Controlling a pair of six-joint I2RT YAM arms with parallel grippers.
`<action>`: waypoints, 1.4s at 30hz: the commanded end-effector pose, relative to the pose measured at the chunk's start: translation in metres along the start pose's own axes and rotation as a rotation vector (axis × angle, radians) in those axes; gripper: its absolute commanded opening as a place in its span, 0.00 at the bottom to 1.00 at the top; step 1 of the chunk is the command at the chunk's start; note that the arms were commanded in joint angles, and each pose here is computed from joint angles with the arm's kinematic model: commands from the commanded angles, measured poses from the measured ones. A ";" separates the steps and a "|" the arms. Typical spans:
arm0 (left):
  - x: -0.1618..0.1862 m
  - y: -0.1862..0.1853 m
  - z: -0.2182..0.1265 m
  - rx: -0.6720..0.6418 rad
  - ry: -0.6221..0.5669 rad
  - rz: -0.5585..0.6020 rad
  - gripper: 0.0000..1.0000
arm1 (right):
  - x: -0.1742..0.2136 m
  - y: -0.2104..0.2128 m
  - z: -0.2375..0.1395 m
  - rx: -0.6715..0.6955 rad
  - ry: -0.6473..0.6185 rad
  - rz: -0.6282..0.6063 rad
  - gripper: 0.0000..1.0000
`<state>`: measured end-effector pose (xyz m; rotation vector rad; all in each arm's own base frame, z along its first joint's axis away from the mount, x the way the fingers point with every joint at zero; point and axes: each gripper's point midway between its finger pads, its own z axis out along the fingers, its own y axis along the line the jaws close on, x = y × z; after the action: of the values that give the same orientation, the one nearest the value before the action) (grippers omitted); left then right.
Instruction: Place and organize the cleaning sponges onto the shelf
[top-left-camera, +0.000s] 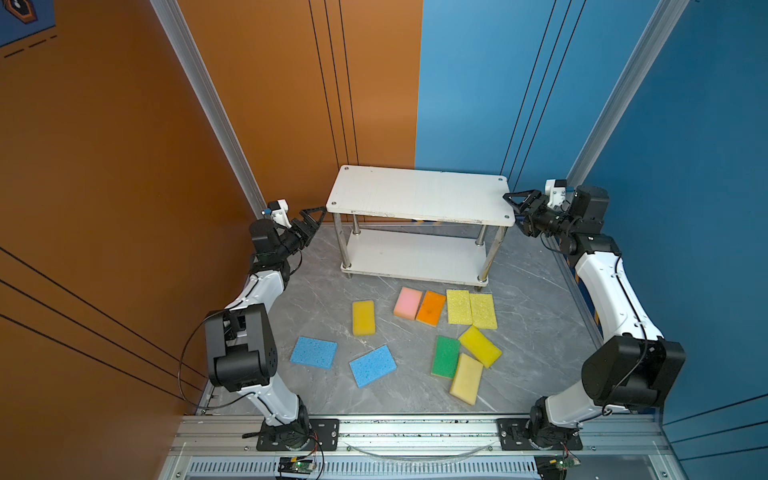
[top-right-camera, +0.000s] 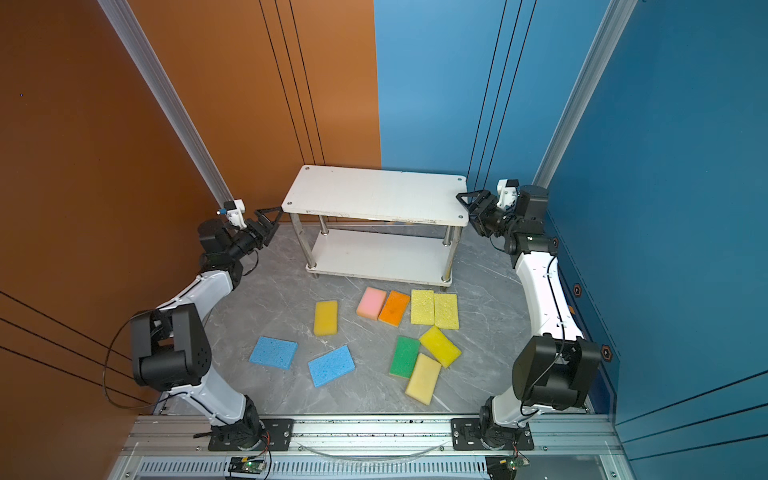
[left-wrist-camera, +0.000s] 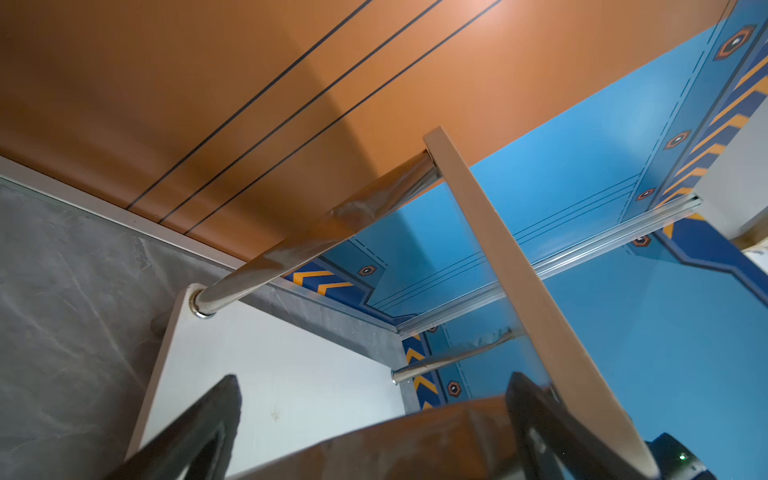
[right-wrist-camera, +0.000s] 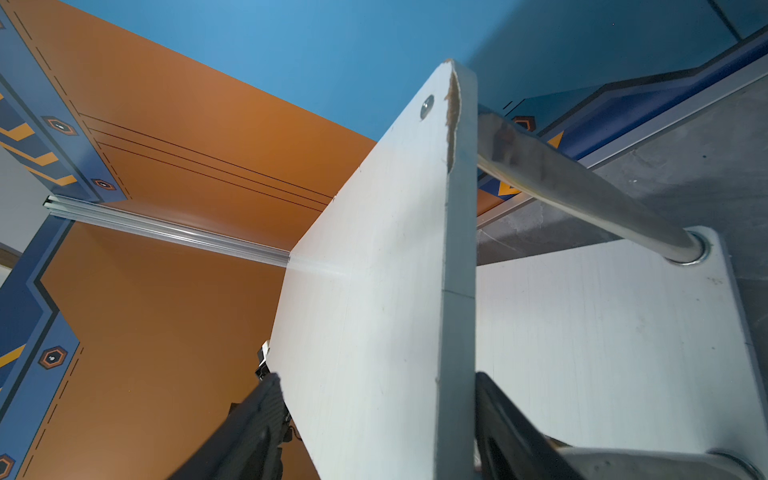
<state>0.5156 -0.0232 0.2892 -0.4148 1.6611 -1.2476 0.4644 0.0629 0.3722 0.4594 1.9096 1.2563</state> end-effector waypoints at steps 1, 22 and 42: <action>-0.003 -0.023 0.020 0.185 0.018 -0.089 0.98 | 0.002 0.013 -0.004 -0.030 -0.017 -0.058 0.73; 0.062 -0.010 0.044 0.277 0.211 -0.254 0.95 | 0.040 -0.019 -0.103 0.232 -0.183 -0.103 0.75; 0.109 -0.021 0.016 0.237 0.227 -0.271 0.93 | 0.135 -0.032 -0.118 0.323 0.040 -0.197 0.77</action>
<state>0.4860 -0.1146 0.2464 -0.4655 1.6650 -1.7414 0.3042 0.0661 0.3222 0.4286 2.0928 0.9051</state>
